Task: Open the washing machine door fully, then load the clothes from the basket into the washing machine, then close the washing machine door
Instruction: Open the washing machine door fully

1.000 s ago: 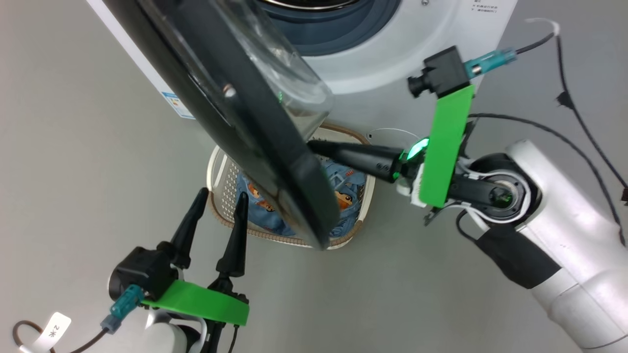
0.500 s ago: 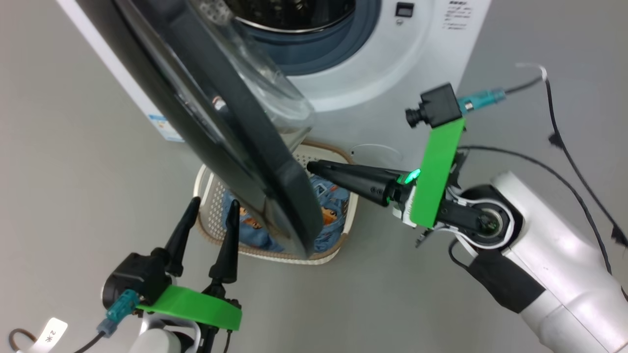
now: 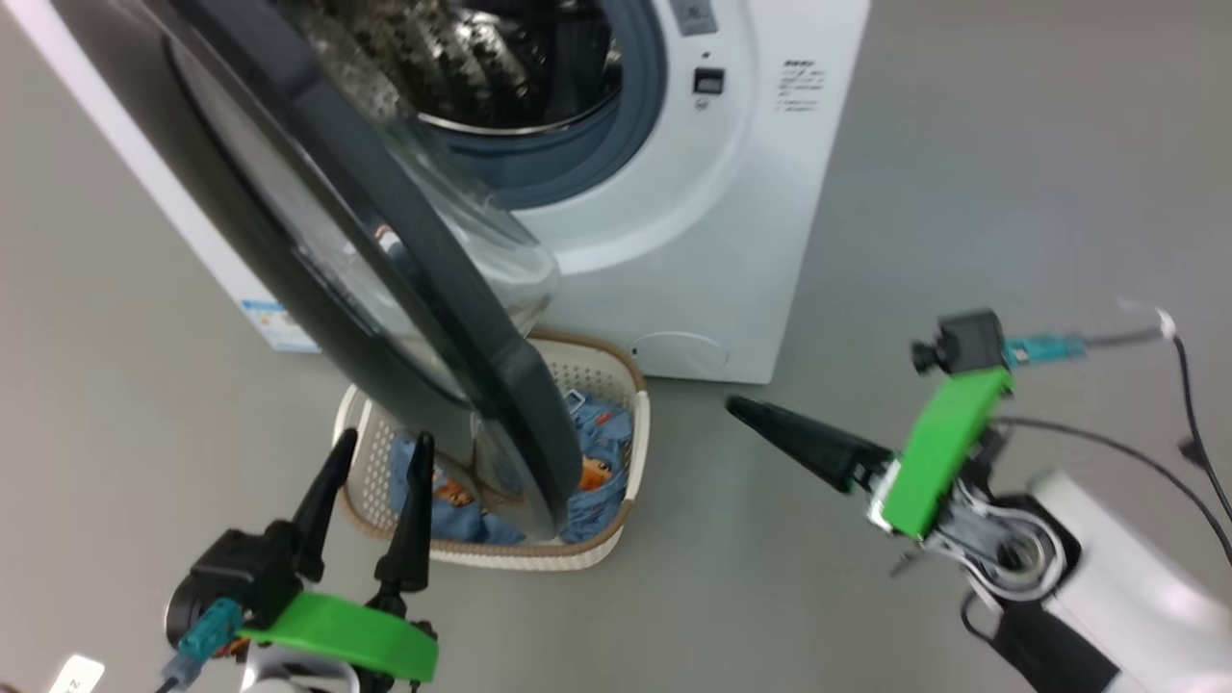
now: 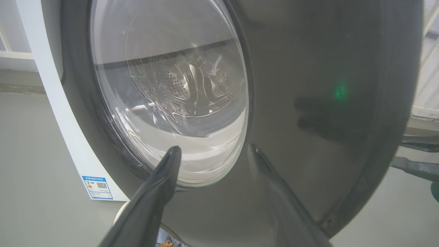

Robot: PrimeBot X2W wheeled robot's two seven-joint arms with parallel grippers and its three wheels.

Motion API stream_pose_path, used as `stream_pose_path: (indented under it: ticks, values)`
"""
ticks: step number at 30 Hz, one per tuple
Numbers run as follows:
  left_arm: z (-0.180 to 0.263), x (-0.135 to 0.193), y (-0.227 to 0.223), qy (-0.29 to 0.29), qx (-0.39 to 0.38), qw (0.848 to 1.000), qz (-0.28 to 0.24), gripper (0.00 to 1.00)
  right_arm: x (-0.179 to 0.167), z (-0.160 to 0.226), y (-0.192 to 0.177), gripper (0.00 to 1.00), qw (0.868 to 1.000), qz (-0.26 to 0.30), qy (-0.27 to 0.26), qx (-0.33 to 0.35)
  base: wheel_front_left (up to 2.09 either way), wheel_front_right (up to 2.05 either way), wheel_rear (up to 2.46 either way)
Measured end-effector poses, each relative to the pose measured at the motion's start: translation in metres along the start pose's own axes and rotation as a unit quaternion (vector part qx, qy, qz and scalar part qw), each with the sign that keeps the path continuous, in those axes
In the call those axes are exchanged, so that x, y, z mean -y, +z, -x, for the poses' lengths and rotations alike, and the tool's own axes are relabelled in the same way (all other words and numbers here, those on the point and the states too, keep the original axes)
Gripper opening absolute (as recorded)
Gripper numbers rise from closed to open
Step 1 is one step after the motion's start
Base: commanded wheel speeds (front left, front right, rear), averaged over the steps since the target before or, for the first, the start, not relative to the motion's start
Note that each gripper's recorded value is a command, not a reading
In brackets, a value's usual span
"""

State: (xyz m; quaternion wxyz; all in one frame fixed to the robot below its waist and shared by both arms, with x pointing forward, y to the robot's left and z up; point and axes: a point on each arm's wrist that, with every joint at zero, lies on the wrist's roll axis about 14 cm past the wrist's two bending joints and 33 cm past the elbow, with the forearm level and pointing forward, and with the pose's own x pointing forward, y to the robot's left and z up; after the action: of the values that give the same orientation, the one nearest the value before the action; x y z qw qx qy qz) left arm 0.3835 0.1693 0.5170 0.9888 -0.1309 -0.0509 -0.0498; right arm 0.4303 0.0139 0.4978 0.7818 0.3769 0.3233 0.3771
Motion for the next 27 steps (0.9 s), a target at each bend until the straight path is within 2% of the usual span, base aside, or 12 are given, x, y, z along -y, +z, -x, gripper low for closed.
stream_pose_path:
  ticks: [4,12,21,27]
  values:
    - [0.002,0.004,-0.003,-0.008,-0.005,1.0,0.001,1.0,0.021,0.024,0.004,1.0,0.998,-0.008,-0.035,0.045,0.0,0.0,0.0]
    - [0.003,0.011,-0.004,-0.021,-0.006,1.0,0.003,1.0,0.068,0.072,0.003,1.0,0.986,0.025,-0.123,0.109,0.0,0.0,0.0]
    - [0.009,0.011,-0.009,-0.018,-0.014,1.0,0.006,1.0,0.095,0.108,0.004,1.0,0.964,0.112,-0.183,0.155,0.0,0.0,0.0]
    - [0.009,0.008,-0.009,-0.014,-0.013,1.0,0.006,1.0,0.111,0.126,0.008,1.0,0.948,0.147,-0.215,0.186,0.0,0.0,0.0]
